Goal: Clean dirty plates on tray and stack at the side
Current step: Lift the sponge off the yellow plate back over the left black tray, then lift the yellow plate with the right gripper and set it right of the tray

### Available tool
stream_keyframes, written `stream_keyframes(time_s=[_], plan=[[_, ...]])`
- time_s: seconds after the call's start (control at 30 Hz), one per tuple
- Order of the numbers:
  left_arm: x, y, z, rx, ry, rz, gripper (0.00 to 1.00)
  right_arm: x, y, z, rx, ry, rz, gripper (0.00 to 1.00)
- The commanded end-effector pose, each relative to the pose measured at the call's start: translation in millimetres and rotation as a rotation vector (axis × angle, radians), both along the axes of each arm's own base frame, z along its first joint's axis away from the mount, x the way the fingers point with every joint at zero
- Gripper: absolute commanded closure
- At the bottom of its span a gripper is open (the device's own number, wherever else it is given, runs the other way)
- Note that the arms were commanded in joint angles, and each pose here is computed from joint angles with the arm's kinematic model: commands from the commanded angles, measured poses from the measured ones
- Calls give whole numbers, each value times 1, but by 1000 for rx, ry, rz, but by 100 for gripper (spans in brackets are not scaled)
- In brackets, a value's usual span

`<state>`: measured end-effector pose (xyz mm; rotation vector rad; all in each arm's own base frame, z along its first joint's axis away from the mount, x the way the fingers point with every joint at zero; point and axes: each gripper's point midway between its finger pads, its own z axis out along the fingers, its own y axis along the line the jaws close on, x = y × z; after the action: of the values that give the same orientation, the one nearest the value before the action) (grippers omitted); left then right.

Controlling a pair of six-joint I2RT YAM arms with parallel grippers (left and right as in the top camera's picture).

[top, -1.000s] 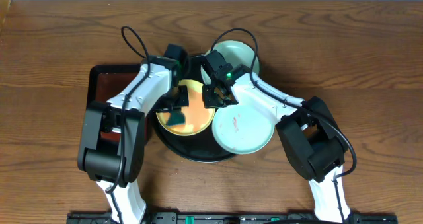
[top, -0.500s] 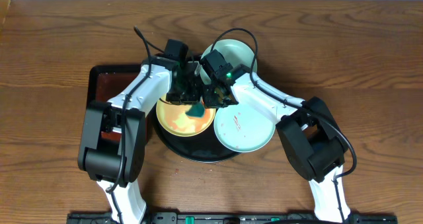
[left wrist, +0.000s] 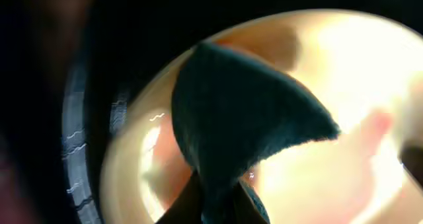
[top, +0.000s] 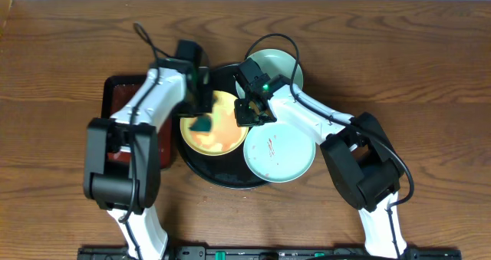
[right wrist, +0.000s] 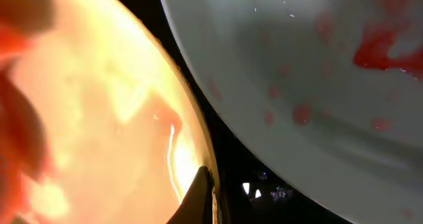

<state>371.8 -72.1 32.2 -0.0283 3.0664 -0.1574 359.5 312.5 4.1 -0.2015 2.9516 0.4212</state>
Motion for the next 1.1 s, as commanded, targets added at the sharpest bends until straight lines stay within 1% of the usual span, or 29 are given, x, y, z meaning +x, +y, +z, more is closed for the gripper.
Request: stream_keyframes(time_s=[0.0, 0.13, 0.27, 0.43, 0.53, 0.63, 0.73, 0.87, 0.97, 1.07], plan=[[20, 22, 49, 48, -105, 55, 93, -15, -5, -26, -61, 52, 21, 99], [11, 30, 87, 35, -124, 77, 93, -15, -4, -26, -59, 45, 42, 99], [-1, 32, 114, 17, -154, 85, 93, -15, 4, -14, -22, 26, 130, 99], [-9, 35, 134, 13, -194, 92, 92, -9, 16, 27, 16, -70, 217, 99], [-7, 35, 138, 11, -212, 92, 93, -6, 17, 52, 8, -141, 221, 99], [-6, 36, 137, 16, -210, 93, 93, 0, 8, 75, -56, -229, 199, 99], [-6, 39, 137, 26, -212, 102, 93, 2, -2, 89, -118, -281, 182, 99], [-4, 54, 137, 56, -215, 176, 93, 5, -14, 104, -205, -352, 160, 99], [-4, 67, 137, 53, -212, 242, 93, 13, -22, 120, -296, -454, 151, 99], [-4, 78, 137, 53, -211, 274, 92, 17, -29, 138, -413, -566, 128, 99]])
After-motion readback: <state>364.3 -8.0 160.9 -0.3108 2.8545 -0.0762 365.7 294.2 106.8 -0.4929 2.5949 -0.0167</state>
